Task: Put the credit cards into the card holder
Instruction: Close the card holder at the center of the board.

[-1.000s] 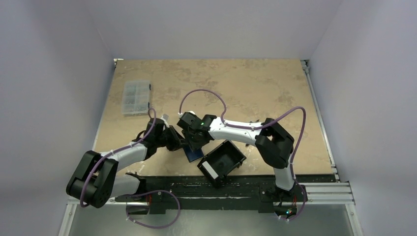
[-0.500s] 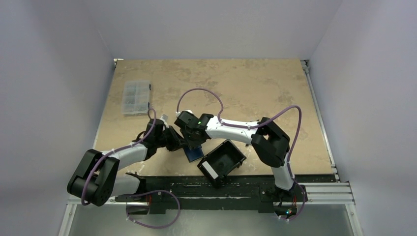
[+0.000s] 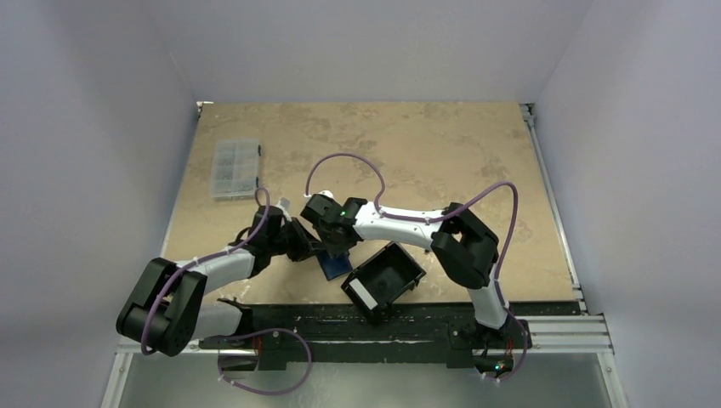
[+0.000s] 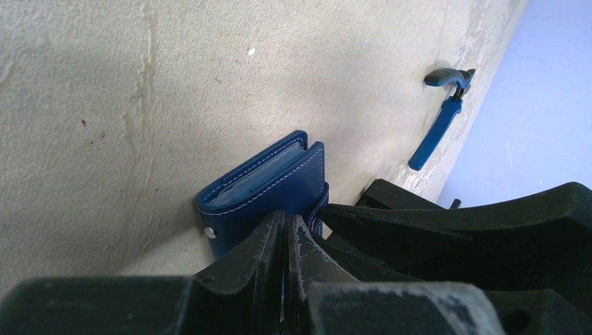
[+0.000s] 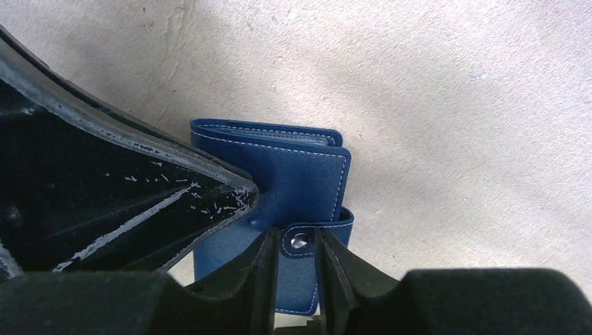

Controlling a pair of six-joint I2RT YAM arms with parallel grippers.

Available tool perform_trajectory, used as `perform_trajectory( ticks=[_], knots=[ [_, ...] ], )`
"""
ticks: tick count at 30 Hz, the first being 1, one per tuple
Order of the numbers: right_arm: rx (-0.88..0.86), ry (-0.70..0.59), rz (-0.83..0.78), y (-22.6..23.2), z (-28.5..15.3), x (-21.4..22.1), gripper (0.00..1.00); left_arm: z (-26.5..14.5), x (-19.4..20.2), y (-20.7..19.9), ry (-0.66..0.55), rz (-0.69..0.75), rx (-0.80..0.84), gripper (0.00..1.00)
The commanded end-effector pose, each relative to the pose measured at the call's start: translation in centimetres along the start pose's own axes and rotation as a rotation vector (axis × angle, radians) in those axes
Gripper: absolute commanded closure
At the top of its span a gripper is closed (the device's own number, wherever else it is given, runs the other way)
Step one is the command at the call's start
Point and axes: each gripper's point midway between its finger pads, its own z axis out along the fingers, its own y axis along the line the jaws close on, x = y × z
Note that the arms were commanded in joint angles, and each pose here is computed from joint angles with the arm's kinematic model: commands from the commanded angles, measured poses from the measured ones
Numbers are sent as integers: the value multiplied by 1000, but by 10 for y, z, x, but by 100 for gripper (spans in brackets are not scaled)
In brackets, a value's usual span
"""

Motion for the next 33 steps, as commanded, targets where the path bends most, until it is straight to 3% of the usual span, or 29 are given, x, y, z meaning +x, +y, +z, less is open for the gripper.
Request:
perform_trajectory(
  ticks=[1, 5, 9, 19, 31, 32, 33],
  knots=[
    [7, -49, -4, 3, -9, -17, 70, 2, -6, -4, -20, 28, 26, 94],
    [0, -54, 0, 4, -10, -18, 91, 2, -5, -3, -16, 29, 27, 94],
    [-16, -60, 5, 5, -18, -18, 100, 3, -5, -2, -13, 32, 24, 94],
    [-167, -73, 37, 15, -41, -15, 100, 5, -4, 4, -6, 28, 13, 94],
    [-226, -52, 67, 14, -29, -11, 100, 3, -5, 2, -6, 25, 26, 94],
    [-206, -50, 54, 11, -29, -11, 98, 2, -5, 2, -8, 26, 24, 94],
    [-165, -52, 49, 6, -29, -12, 90, 2, -5, 2, -11, 27, 23, 94]
  ],
)
